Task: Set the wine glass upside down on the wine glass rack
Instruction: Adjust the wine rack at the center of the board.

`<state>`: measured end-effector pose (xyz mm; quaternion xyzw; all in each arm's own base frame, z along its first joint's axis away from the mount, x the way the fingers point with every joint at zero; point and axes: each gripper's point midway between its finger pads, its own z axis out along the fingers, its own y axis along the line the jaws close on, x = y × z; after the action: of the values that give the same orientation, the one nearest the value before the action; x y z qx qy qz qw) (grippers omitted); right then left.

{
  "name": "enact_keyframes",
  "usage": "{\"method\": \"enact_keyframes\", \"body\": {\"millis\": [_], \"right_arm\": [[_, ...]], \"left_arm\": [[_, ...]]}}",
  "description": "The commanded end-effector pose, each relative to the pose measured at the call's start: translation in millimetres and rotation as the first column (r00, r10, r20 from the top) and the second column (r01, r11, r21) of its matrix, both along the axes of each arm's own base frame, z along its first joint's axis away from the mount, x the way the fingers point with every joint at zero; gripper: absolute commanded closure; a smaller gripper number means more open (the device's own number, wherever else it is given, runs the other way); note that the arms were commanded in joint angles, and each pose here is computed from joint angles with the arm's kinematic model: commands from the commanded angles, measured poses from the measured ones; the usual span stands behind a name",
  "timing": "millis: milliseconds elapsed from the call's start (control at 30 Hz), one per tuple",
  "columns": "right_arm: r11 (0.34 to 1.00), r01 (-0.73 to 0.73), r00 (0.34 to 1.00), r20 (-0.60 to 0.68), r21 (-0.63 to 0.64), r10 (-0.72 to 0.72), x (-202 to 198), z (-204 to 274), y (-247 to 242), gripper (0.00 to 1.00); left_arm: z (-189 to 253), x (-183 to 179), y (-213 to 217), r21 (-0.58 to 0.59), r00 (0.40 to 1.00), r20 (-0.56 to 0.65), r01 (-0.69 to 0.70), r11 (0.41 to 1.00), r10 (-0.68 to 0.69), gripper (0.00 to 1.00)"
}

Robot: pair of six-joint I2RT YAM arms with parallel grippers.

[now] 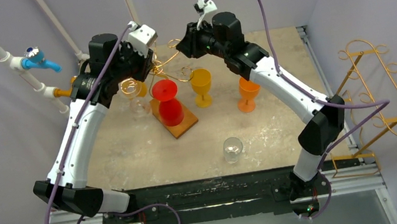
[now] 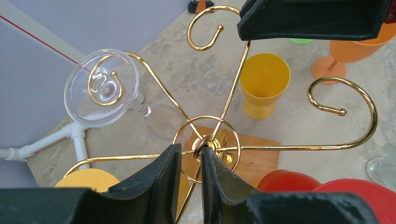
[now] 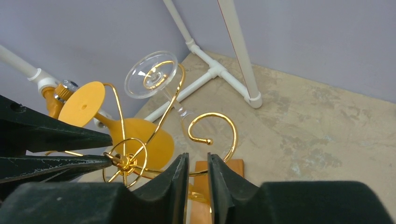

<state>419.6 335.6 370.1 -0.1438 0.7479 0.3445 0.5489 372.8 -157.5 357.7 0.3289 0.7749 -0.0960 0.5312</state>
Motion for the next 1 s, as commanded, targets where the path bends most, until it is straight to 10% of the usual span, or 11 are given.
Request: {"method": "enact_keyframes", "body": {"millis": [0,133,500,967], "right_arm": [[0.997,0.059,0.998,0.029,0.044,-0.06,-2.1,25.2,-21.7,0.64],[0.992,0.085,0.996,-0.001,0.089,-0.085,6.8,31.5,-32.8,0.49],[0.979,-0.094,0.991,-0.08,0.181,0.11,7.9,25.9,-6.6,0.5],[0.965,-0.145,0.978,-0.114,0.218,0.173,6.6,19.9,3.5,0.82]], "left_arm": [[24.5,9.3,5.1,-0.002,0.996,0.09,-0.024,1.0,0.025,0.75],[21.9,6.1,6.4,0.005,0.995,0.094,-0.02,1.0,0.02,0.76],[19.6,4.8,6.3,0.013,0.995,0.096,-0.011,1.0,0.01,0.8],[17.2,7.7,1.6,0.027,0.993,0.117,0.023,0.999,-0.026,0.82]]}}
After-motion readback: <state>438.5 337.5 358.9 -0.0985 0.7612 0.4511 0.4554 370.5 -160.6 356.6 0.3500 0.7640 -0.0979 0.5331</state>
